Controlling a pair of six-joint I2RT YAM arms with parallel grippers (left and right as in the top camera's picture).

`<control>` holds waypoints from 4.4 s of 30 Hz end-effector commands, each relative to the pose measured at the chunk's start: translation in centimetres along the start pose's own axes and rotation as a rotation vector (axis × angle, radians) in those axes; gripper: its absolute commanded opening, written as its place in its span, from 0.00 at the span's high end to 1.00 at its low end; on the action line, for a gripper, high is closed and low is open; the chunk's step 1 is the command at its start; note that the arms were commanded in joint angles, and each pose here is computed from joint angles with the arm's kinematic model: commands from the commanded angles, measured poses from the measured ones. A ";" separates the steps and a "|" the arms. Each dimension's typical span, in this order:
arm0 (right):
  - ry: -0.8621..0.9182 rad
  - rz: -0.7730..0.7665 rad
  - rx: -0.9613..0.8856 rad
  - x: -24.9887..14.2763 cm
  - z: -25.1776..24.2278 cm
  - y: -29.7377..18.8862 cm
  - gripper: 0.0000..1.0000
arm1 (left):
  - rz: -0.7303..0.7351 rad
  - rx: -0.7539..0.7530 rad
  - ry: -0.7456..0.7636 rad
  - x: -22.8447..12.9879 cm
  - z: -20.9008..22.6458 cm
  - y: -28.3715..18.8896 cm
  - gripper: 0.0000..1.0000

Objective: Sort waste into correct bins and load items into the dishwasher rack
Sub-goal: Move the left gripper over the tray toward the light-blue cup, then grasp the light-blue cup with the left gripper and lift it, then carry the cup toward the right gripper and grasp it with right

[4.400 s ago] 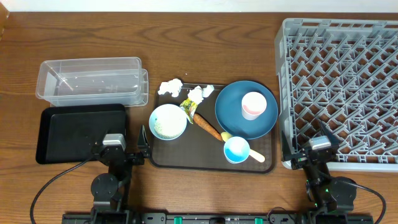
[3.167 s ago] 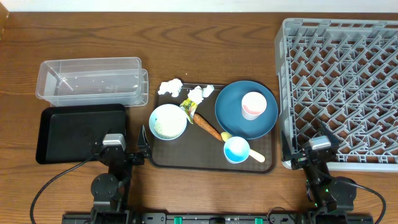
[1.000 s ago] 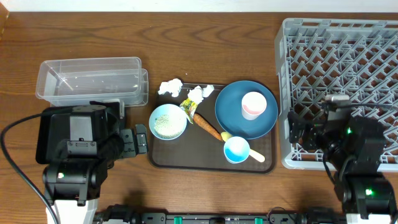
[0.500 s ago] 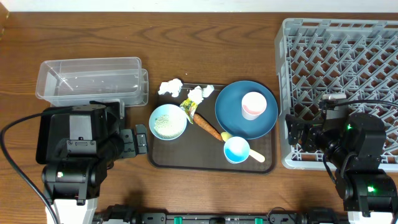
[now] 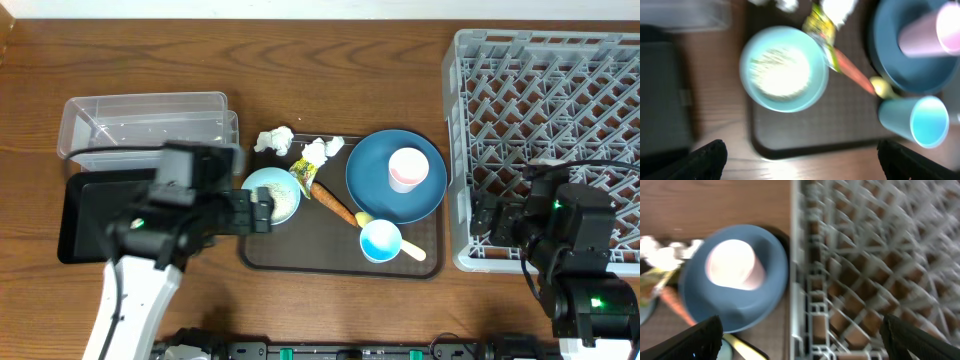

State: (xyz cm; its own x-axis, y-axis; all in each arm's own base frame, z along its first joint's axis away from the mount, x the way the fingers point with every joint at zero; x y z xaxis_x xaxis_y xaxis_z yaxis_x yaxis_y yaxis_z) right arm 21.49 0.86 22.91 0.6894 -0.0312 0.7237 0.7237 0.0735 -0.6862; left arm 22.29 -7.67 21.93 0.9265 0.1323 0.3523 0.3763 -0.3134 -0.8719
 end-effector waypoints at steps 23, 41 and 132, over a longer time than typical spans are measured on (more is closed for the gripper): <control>0.078 0.100 -0.121 -0.9 -1.3 1.0 0.01 | 0.317 -0.126 0.306 -7.1 -13.2 11.3 0.03; 0.078 0.119 -0.122 -1.2 -1.3 0.9 0.01 | 0.359 -0.091 0.302 -7.6 -13.1 15.5 0.77; -0.634 -0.532 1.343 6.3 12.0 -1.8 0.11 | 0.417 -1.089 -0.060 3.5 -18.7 2.0 0.94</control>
State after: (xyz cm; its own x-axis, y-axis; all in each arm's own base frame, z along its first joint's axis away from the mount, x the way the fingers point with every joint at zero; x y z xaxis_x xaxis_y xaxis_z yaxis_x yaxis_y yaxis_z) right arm 24.42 12.04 28.95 0.0397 0.0473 0.9981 0.1133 0.9922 -0.0516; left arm 26.19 -25.29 27.31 0.9893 -0.1353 0.0546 -0.1253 -0.9794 -0.1584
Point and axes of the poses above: each gripper's point midway between its finger pads, its own y axis out along the fingers, its own z axis along the line the jaws close on, x = y × z, the point moved 5 cm from there along -y, back along the fingers, and after that the axes turned 8 degrees about -y, right-handed, at the moved point
